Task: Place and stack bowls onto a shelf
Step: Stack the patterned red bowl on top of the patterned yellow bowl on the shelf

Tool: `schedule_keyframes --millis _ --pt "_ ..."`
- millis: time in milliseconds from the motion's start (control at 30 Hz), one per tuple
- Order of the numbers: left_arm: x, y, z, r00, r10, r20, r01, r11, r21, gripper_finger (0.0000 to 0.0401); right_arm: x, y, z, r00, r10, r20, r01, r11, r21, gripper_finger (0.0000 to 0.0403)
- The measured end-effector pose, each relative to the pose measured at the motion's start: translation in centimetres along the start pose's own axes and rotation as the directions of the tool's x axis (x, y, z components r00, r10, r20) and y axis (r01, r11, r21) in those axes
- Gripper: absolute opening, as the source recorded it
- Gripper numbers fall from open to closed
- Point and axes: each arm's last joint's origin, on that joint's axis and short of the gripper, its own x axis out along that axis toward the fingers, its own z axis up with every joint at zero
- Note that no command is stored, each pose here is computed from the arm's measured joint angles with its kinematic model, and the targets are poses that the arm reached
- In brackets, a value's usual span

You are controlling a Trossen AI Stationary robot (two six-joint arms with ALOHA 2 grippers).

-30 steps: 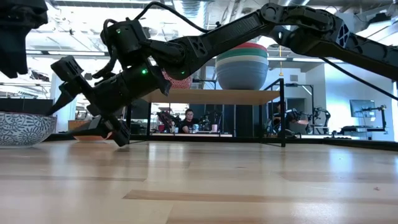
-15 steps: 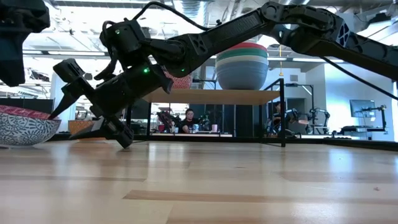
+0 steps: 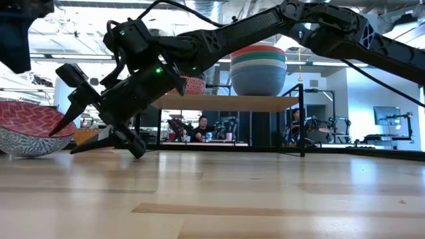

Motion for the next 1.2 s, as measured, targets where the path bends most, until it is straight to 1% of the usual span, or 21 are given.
schedule_keyframes --millis 67,167,300,467,533,667,800,833,900,1033,1100,1167,1200 --pt "-0.4 0.5 0.4 1.0 0.024 0.002 -0.024 1.0 -0.001 0.0054 -0.7 0.3 0.1 0.999 -0.037 -0.036 0.036 0.999 -0.006 0.021" --pt "-0.4 1.2 0.6 0.999 0.04 -0.024 -0.041 0.999 -0.008 0.0054 -1.2 0.6 0.2 0.998 -0.054 -0.039 0.053 0.998 -0.02 0.02" --pt "0.1 1.8 0.6 0.999 0.027 -0.035 -0.028 0.999 -0.037 0.0054 -3.1 1.7 1.2 0.994 -0.092 -0.062 0.09 0.995 -0.039 0.0185" --pt "0.2 1.8 0.6 0.999 0.016 -0.037 -0.017 1.0 -0.023 0.0054 -5.6 3.1 1.8 0.984 -0.16 -0.084 0.152 0.984 -0.091 0.0174" --pt "0.2 1.8 0.6 0.999 0.015 -0.032 -0.016 1.0 -0.015 0.0054 -6.3 3.4 2.1 0.982 -0.167 -0.087 0.158 0.982 -0.108 0.0172" --pt "0.1 2.0 0.9 1.0 -0.003 -0.013 0.002 1.0 -0.019 0.0054 -7.3 4.7 3.1 0.993 -0.11 -0.045 0.104 0.988 -0.114 0.0174" --pt "-0.3 2.5 1.4 1.0 -0.018 0.009 0.018 1.0 -0.026 0.0054 -6.8 5.1 3.8 1.0 -0.019 0.019 0.021 0.992 -0.122 0.0186" --pt "-0.3 2.7 1.5 1.0 -0.006 0.006 0.006 1.0 -0.026 0.0054 -6.3 5.0 3.8 0.999 0.006 0.034 -0.002 0.992 -0.126 0.0191" --pt "-0.3 2.9 1.6 1.0 0.019 -0.005 -0.02 1.0 -0.022 0.0054 -6.0 4.8 3.7 0.999 0.015 0.041 -0.01 0.992 -0.128 0.0201" --pt "-0.5 3.1 1.7 1.0 0.016 -0.016 -0.017 0.999 -0.03 0.0054 -4.8 4.1 3.6 0.992 0.04 0.118 -0.022 0.989 -0.149 0.0224" --pt "-0.5 3.2 1.7 1.0 0.016 -0.016 -0.016 0.999 -0.03 0.0054 -4.1 3.1 3.4 0.994 0.015 0.107 0.001 0.99 -0.142 0.0233" --pt "-0.5 3.2 1.7 1.0 0.018 -0.019 -0.019 0.999 -0.03 0.0054 -2.8 2.4 3.3 0.988 0.067 0.141 -0.047 0.989 -0.139 0.0239" --pt "-0.5 3.2 1.7 0.999 0.022 -0.026 -0.023 0.999 -0.03 0.0054 -2.5 2.1 3.2 0.988 0.075 0.137 -0.057 0.99 -0.133 0.0241"
